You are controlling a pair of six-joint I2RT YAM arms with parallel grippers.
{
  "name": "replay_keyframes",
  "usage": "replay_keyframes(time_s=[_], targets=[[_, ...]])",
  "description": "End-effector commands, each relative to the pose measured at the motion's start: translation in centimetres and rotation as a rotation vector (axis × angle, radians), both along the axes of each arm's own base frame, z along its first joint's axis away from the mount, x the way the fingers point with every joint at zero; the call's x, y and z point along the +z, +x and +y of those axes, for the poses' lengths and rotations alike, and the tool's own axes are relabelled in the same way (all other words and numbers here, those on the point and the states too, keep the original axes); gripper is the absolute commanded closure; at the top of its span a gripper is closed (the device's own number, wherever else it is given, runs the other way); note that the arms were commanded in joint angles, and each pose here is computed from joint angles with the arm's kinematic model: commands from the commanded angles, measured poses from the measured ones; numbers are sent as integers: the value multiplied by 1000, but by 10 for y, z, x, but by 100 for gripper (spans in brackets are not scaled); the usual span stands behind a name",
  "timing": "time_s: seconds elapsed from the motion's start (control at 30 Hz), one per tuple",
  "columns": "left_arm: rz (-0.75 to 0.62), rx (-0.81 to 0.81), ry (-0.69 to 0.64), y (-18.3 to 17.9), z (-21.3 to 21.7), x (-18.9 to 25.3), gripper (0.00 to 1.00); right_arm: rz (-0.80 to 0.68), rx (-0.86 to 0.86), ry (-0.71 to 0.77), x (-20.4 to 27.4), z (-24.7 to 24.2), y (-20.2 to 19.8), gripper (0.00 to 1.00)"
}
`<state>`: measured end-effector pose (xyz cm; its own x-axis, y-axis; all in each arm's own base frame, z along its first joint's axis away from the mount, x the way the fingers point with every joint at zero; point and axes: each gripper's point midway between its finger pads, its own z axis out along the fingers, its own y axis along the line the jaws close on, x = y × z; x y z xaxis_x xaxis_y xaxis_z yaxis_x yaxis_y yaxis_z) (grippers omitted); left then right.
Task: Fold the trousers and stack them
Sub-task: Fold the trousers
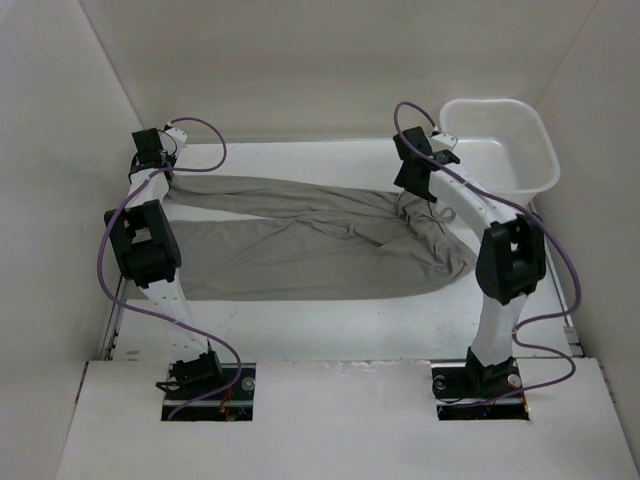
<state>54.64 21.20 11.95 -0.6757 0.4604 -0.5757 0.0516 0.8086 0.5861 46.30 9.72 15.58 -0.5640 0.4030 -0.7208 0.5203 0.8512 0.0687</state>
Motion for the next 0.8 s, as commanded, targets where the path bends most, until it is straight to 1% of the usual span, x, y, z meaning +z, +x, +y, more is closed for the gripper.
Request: replay_keyframes(time_s=[0.0, 0.07, 0.13, 0.3, 0.5, 0.67, 0.73, 0.77], targets=[[-129, -6, 43, 2, 1, 66, 91, 21, -160, -14, -19, -26, 5, 27], [-128, -8, 41, 2, 0, 66, 91, 16, -216, 5, -27, -34, 9, 23], [-122, -9, 40, 2, 0, 63, 91, 9, -238, 25, -33, -38, 19, 21], [-113, -7, 39, 2, 1, 58, 91, 7, -172, 66, -41, -25, 45, 18], [-107, -4, 33, 2, 0, 54, 91, 5, -171, 104, -40, -25, 40, 16], [-104, -1, 34, 3, 1, 51, 91, 36, -234, 185, -62, -27, 44, 16], [-110, -1, 35, 4, 0, 53, 91, 42, -245, 192, -69, -26, 47, 16], [-114, 0, 34, 5, 0, 54, 91, 41, -241, 191, -70, -26, 51, 19]])
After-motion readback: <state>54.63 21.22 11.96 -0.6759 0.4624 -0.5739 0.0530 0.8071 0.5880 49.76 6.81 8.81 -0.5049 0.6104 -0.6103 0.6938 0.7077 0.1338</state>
